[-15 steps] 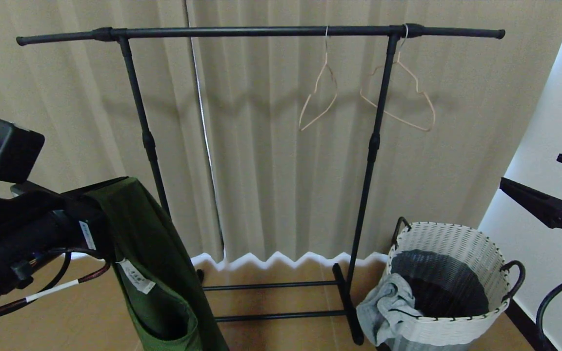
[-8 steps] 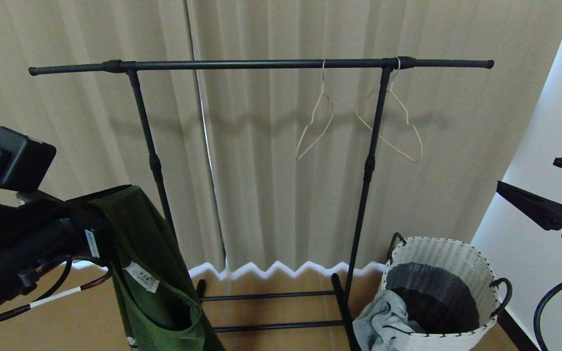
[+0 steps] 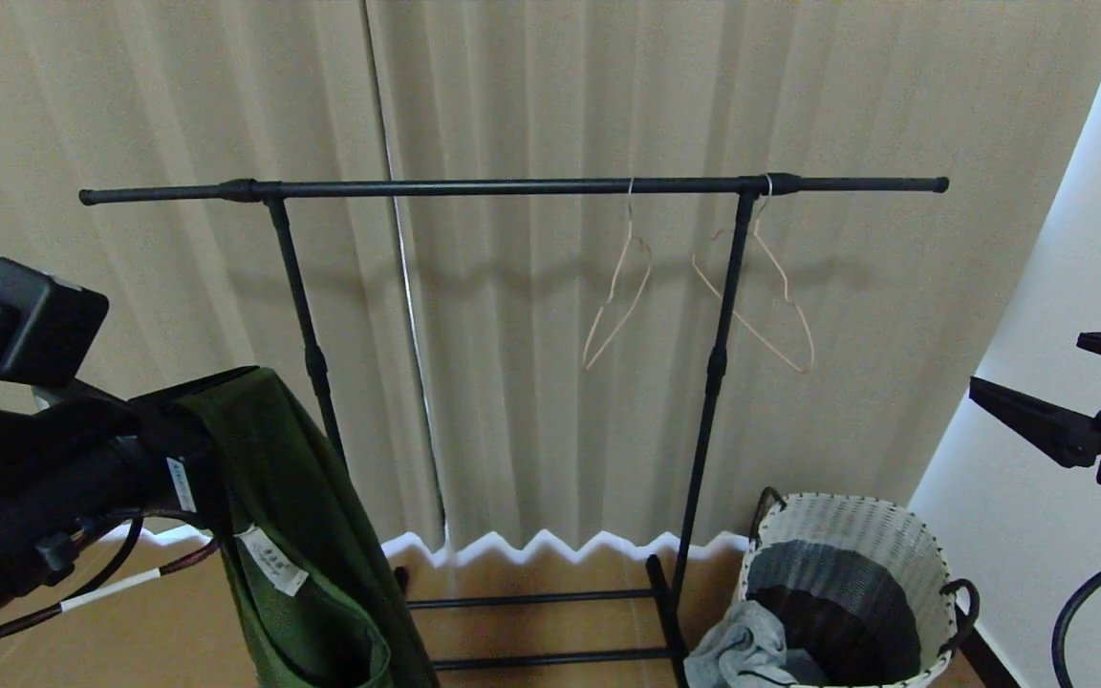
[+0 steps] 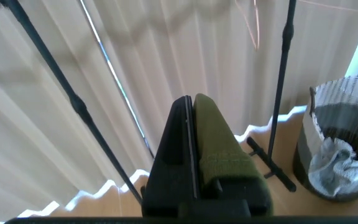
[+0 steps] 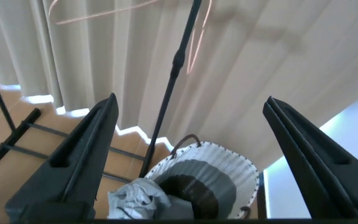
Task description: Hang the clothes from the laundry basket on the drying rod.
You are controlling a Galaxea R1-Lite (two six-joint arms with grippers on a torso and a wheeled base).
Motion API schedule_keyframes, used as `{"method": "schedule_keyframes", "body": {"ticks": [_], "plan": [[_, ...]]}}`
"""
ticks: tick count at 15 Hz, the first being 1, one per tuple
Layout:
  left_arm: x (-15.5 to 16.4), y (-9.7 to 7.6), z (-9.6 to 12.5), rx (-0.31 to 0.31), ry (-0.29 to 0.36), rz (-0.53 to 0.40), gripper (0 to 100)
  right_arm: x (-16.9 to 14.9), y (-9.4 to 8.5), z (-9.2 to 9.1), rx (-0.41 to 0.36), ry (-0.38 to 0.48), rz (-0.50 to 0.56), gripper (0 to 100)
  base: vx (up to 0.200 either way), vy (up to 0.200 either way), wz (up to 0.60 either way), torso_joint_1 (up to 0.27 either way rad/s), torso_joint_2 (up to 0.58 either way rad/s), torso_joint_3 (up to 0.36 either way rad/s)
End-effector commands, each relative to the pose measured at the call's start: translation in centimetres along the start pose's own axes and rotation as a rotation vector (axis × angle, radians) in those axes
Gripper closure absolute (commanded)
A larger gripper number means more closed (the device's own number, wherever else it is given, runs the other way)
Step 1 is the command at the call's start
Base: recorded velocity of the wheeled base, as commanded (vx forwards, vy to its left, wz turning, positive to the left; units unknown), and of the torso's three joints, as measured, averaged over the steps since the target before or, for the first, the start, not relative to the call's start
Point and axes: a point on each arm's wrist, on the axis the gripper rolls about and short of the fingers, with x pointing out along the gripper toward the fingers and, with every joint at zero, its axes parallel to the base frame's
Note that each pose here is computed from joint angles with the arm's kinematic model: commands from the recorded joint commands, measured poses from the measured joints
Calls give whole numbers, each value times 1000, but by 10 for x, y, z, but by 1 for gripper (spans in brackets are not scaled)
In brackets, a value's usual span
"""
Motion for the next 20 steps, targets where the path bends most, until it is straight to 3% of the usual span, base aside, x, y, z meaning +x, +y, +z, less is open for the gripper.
{"method": "schedule_keyframes", "body": {"ticks": [1,6,18,20], "plan": [[-1,0,-3,-2,-20,7,100,0,-2,5,5,29,1,0,0,0,0,227,-505,-295],[-2,0,-1,-3,-39,7,100,0,-3,3,13,123,-49,0,0,0,0,222,-505,-285],[-1,-1,-5,-2,-24,4,100,25,-4,-12,25,227,-28,0,200,0,0,21,-35,-17],[-1,-1,-6,-2,-18,2,100,38,-4,-18,24,275,-52,0,200,0,0,-2,0,-2]]}}
